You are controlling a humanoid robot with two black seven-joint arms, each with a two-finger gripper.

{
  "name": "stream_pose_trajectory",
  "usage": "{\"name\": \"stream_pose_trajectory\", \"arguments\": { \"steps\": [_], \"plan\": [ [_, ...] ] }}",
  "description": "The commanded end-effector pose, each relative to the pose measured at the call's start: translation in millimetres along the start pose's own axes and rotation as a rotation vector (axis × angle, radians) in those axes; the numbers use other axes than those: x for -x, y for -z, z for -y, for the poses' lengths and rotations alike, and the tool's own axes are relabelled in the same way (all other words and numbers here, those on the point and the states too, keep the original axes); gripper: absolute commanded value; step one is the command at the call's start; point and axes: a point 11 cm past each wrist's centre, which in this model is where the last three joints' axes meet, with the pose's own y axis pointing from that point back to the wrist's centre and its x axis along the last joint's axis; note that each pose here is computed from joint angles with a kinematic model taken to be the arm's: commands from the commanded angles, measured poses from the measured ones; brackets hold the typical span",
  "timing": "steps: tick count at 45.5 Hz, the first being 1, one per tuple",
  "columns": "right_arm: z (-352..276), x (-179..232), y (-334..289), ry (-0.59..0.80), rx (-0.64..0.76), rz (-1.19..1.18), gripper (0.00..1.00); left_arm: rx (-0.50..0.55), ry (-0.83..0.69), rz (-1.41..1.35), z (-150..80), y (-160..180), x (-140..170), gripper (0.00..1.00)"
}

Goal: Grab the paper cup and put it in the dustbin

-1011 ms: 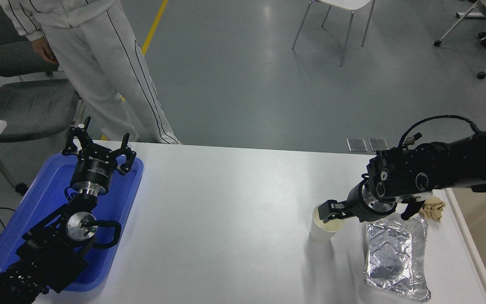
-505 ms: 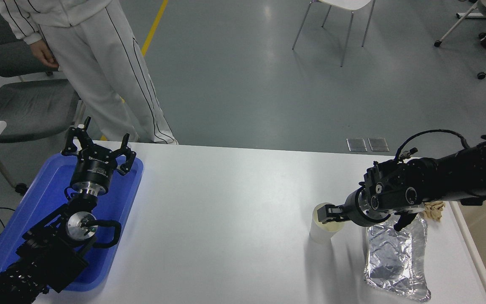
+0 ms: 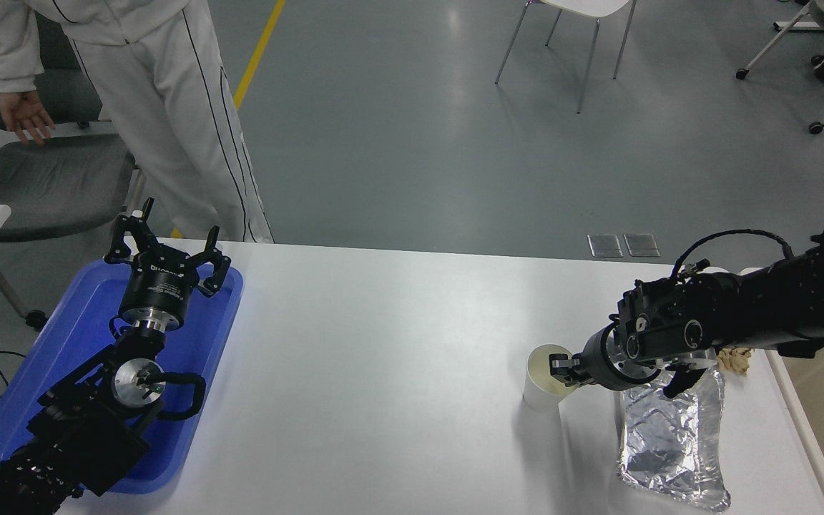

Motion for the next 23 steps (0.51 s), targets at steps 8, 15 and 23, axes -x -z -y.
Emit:
{"name": "stream_pose_trajectory", "arguments": {
  "steps": [8, 15, 23],
  "plan": [
    [-7.3, -2.4, 2.5, 0.003, -0.009, 0.046, 0.0, 0.0, 0.0, -0.001, 0.0, 0.2, 0.1, 1.0],
    [-29.4, -15.2, 0.1, -0.019, -0.014, 0.055, 0.0, 0.001, 0.0, 0.001, 0.0, -0.5, -0.2, 1.0],
    [-59.0, -23.3, -6.2, 0.009, -0.015, 0.068, 0.0, 0.001, 0.0, 0.001, 0.0, -0.5, -0.2, 1.0]
  ]
}}
